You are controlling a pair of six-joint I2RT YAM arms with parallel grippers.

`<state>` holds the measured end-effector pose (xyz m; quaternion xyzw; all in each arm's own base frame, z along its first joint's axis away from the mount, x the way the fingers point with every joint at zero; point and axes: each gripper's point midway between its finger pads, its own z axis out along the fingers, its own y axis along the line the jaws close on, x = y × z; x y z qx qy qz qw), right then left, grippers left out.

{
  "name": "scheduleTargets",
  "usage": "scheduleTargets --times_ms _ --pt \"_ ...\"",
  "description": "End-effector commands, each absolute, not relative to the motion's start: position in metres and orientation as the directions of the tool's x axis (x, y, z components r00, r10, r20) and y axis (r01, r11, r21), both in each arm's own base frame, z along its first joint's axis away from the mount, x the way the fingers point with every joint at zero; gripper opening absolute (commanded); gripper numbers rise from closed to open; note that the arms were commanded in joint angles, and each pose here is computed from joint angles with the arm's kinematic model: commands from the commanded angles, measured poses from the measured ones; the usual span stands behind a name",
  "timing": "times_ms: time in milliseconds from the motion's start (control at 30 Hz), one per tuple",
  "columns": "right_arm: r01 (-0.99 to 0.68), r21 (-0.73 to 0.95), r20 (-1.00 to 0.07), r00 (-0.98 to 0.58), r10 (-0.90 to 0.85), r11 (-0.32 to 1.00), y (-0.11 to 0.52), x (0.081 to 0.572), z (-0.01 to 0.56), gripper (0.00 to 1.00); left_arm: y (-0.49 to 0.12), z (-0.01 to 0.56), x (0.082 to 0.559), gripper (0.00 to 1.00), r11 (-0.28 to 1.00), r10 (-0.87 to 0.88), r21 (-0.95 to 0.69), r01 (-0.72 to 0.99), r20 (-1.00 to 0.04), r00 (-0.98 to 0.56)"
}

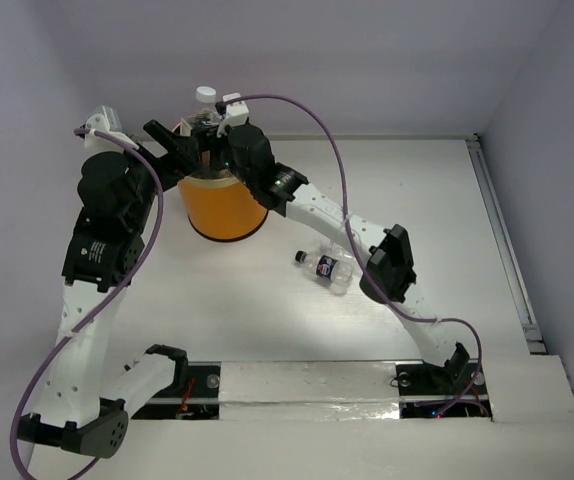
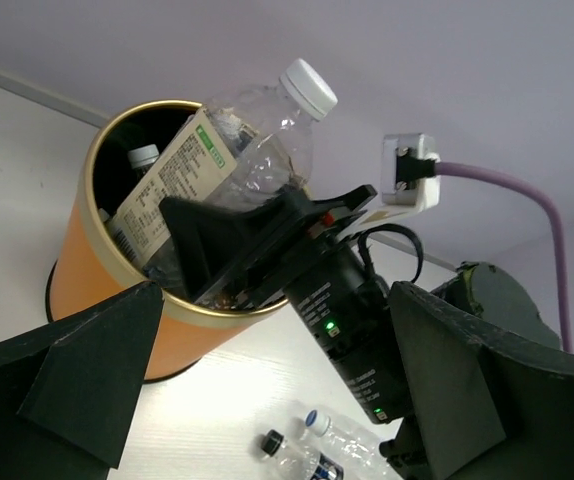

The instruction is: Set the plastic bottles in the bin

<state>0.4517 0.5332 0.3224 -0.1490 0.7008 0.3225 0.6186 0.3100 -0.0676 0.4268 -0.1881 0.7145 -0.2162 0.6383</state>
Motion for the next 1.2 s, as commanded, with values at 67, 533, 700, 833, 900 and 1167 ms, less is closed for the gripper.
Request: scheduleTargets --times_ms 67,533,700,833,900,1167 --pt "-0.657 0.234 -0.966 -0.243 0.092 0.717 0.536 0.427 0.316 1.00 -0.075 0.464 0.309 0.99 0.825 -0.554 -0.557 0.090 -0.830 -0.060" --pt "-0.710 0.325 -0.926 -0.104 0.364 0.625 0.435 0.388 0.497 1.00 -0.117 0.490 0.308 0.70 0.772 -0.549 -0.561 0.298 -0.825 -0.130" --pt "-0.627 0.326 -0.940 -0.134 0.314 0.707 0.366 0.364 0.457 0.87 -0.173 0.448 0.303 0.25 0.717 -0.500 -0.579 0.388 -0.815 -0.293" --pt "-0.545 0.342 -0.939 -0.230 0.256 0.765 0.315 0.337 0.394 0.03 -0.243 0.406 0.289 0.00 0.677 -0.409 -0.588 0.442 -0.800 -0.438" --pt "-0.480 0.355 -0.926 -0.301 0.230 0.802 0.283 0.316 0.353 0.00 -0.265 0.379 0.282 0.00 0.685 -0.377 -0.595 0.420 -0.783 -0.495" --pt "-0.247 0.381 -0.836 -0.504 0.218 0.891 0.192 0.274 0.249 0.00 -0.320 0.256 0.244 0.10 0.669 -0.307 -0.700 0.251 -0.568 -0.764"
